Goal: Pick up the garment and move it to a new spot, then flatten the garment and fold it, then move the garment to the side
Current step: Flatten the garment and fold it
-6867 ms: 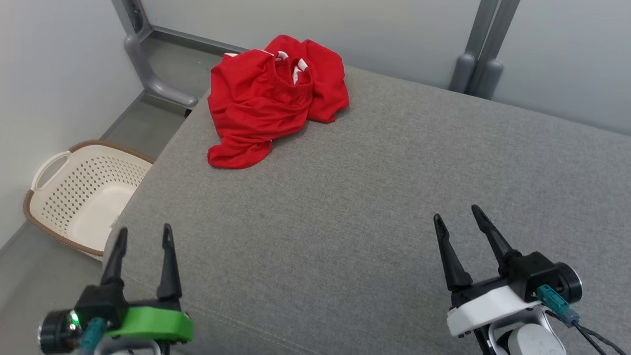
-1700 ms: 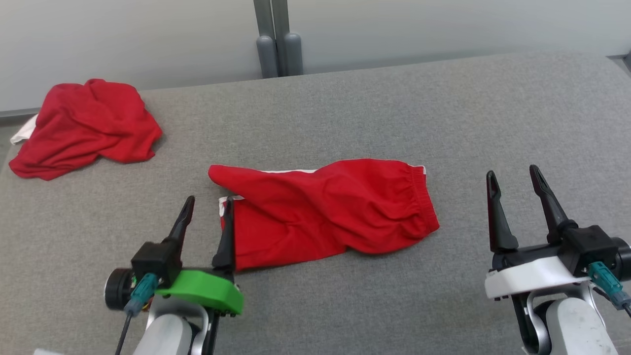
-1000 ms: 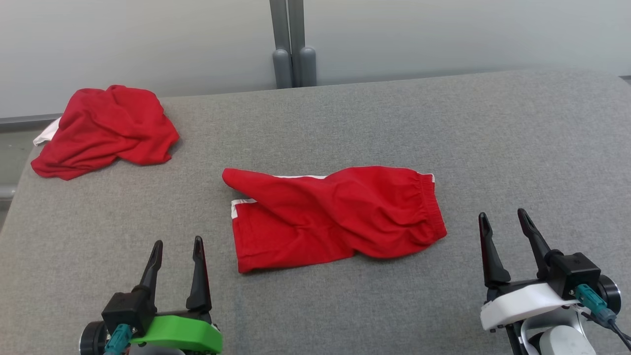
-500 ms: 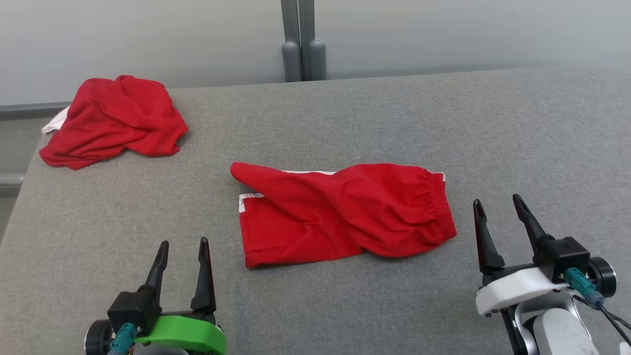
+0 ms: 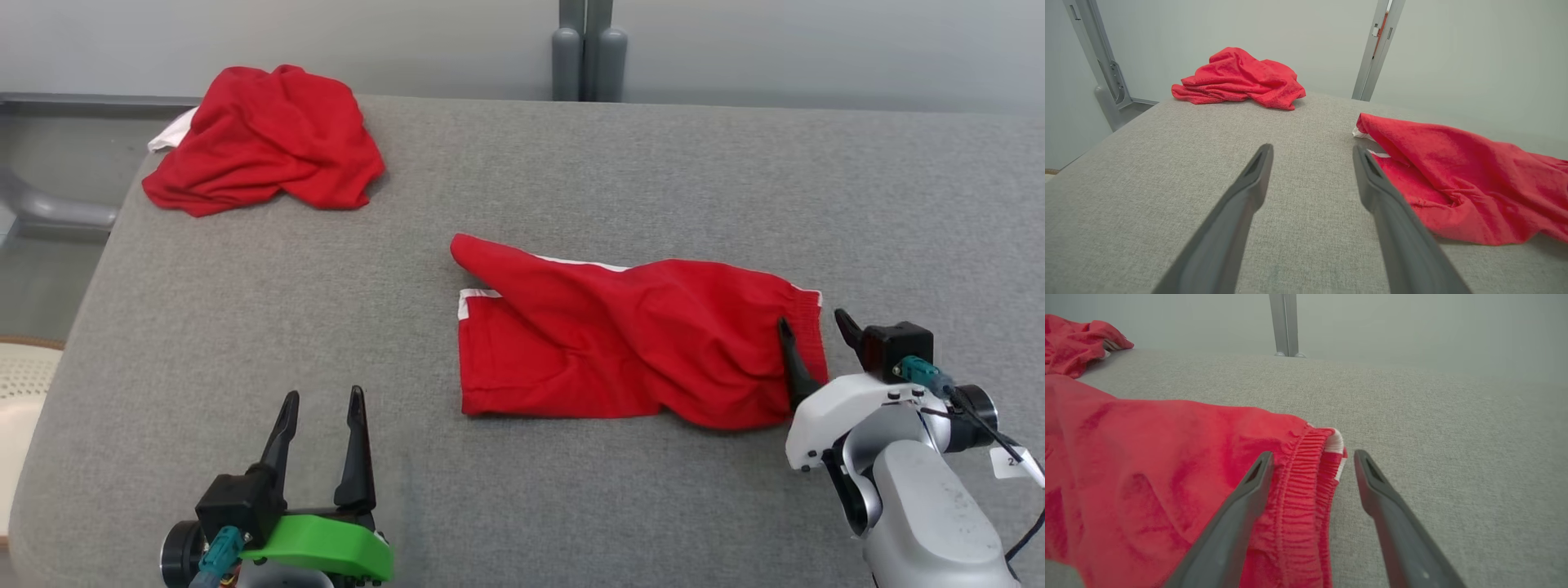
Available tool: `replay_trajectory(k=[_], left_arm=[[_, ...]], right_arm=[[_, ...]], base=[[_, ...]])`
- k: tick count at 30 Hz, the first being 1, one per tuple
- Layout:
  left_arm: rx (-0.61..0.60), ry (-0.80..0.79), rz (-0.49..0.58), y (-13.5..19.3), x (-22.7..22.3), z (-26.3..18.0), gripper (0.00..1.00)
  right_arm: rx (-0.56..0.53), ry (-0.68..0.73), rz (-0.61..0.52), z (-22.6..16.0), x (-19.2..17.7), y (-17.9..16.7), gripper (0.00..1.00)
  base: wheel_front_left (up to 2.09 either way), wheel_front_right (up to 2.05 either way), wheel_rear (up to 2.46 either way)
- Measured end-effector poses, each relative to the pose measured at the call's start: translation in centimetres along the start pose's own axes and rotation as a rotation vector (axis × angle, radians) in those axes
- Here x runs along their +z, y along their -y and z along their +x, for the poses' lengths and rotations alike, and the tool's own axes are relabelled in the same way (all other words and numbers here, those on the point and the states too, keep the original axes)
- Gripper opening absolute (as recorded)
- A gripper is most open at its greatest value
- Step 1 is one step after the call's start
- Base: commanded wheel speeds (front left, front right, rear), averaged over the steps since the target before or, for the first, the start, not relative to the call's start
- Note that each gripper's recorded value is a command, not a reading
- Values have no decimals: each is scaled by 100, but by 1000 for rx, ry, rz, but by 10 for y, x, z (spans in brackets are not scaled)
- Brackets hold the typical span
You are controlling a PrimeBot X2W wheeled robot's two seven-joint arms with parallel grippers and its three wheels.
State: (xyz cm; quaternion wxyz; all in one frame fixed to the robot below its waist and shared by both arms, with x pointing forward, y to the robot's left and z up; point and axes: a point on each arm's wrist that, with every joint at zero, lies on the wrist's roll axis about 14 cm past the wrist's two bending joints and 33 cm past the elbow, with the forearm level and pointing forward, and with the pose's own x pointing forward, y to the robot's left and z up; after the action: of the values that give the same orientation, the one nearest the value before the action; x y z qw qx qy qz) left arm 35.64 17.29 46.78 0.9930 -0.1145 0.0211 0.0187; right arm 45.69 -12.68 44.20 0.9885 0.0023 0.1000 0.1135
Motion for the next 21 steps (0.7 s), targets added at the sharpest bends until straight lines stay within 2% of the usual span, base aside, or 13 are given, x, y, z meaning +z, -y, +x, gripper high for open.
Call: replay_trajectory(k=[2,3,4,5,6,8,14,17,21], left_arm=[[19,-2,-1,-6,-1,-3,100],[29,-3,-2,-8,-1,-4,100],[37,-3,-2,-11,-1,-6,100],[48,-3,-2,-14,-1,-7,100],[57,-3,-1,-17,0,-9,100],[72,-2,0,-20,0,-11,100],[71,1,0,-20,1,-13,100],[41,3,-1,-11,1,-9,100],[12,0,3,-2,0,-5,100]], right_arm=[[22,-32,1,8,-6,-6,100],[37,-48,8,11,-9,-11,96],[47,-52,17,14,-10,-15,82],[62,-43,25,17,-8,-21,47],[77,-31,21,21,-4,-25,36],[97,5,3,26,6,-30,2],[150,140,-46,29,47,-43,0],[219,218,-67,19,68,-63,0],[304,220,-135,-5,58,-77,0]], base=[[0,0,0],[0,0,0],[0,0,0],[0,0,0],[0,0,0],[0,0,0],[0,0,0],[0,0,0],[0,0,0]])
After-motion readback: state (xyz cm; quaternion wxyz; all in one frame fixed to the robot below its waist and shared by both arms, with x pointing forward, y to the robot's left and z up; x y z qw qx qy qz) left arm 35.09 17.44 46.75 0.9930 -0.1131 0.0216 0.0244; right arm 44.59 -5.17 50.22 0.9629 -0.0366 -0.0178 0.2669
